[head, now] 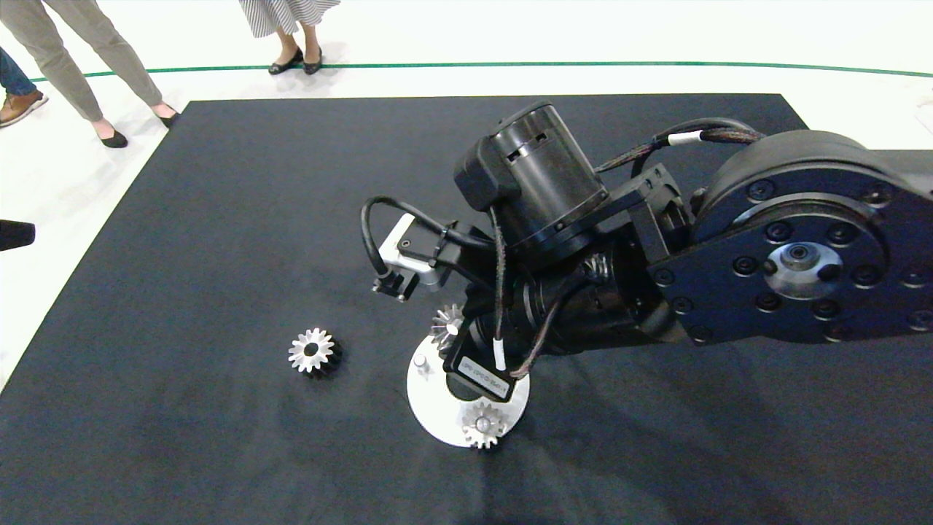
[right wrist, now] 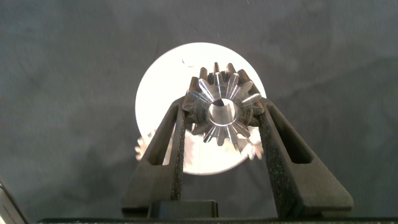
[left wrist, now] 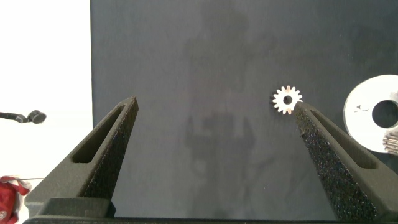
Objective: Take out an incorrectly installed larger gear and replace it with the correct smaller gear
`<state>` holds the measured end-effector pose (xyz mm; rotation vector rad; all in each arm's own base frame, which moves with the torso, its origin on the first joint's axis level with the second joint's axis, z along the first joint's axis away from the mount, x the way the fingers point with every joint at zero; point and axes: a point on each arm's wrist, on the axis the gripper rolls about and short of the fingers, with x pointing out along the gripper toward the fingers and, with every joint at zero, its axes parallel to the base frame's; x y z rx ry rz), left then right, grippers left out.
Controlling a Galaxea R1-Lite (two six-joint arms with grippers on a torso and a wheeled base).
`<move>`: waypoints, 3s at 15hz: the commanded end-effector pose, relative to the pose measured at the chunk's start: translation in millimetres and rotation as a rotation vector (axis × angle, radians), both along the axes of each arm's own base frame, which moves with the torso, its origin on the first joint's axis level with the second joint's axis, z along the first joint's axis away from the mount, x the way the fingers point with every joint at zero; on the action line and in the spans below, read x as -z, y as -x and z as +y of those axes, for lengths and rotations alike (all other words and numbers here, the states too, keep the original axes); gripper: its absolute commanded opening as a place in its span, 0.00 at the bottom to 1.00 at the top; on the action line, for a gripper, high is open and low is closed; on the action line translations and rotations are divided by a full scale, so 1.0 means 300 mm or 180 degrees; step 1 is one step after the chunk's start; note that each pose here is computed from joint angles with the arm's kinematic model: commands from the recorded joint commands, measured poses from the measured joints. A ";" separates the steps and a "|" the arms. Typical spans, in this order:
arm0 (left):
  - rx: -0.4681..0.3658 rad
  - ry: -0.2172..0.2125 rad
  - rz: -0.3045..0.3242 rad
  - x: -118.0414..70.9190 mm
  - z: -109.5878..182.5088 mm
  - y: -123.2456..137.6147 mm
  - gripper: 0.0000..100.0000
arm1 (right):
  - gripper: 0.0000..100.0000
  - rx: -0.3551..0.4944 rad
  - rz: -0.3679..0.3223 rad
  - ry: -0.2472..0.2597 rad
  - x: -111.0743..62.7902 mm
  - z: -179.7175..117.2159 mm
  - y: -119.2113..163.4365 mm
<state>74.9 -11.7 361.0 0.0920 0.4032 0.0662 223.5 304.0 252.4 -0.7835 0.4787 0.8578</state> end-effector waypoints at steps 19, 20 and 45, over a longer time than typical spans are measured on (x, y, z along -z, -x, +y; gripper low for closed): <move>-0.0004 -0.0013 0.0025 0.003 0.000 -0.002 1.00 | 0.22 -0.0080 0.0108 0.0142 0.108 0.116 -0.034; -0.0004 -0.0013 0.0025 0.003 0.000 -0.002 1.00 | 0.22 -0.0077 0.0110 0.0139 0.108 0.116 -0.034; 0.0013 -0.0043 0.0037 0.006 -0.001 -0.001 1.00 | 0.22 -0.0018 0.0132 0.0150 0.138 0.134 -0.072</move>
